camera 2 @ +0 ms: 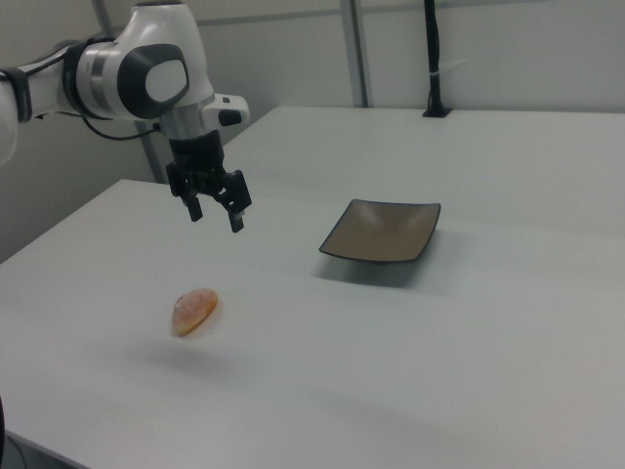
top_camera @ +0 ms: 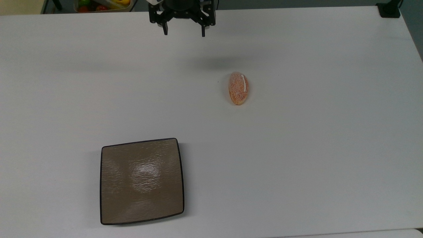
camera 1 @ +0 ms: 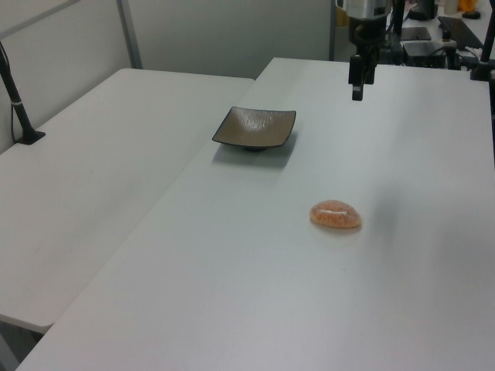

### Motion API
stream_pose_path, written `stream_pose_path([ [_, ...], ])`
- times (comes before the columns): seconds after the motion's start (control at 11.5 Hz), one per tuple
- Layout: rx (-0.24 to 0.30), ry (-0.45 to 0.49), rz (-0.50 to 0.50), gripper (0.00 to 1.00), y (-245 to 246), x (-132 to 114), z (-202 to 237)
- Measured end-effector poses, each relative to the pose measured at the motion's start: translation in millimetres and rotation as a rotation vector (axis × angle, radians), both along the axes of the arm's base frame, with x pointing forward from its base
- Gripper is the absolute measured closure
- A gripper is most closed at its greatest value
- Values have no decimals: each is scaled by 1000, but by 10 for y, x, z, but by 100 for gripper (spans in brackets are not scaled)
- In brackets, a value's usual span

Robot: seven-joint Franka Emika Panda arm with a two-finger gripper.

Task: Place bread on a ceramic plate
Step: 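Move the open gripper over the orange bread roll and lower onto it, then close the gripper on the bread roll and lift it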

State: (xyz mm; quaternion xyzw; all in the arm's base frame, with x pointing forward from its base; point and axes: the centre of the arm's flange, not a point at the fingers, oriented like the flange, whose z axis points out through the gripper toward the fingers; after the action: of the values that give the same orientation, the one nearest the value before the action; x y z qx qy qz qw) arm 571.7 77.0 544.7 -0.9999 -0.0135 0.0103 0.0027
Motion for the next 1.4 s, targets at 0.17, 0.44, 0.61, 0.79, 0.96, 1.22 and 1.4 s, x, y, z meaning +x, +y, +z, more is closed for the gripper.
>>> stream_pose_path([
  [0.17,3,-5,4,0,185,34,-86],
  [0.44,12,-13,-1,0,597,110,-358],
  [0.61,15,19,34,0,918,94,-582],
  [0.79,23,46,66,0,1194,93,-884],
  [0.96,34,52,68,0,1326,150,-1178],
  [1.22,13,75,81,0,1520,194,-1640],
  [1.4,-26,88,91,0,1664,170,-1905],
])
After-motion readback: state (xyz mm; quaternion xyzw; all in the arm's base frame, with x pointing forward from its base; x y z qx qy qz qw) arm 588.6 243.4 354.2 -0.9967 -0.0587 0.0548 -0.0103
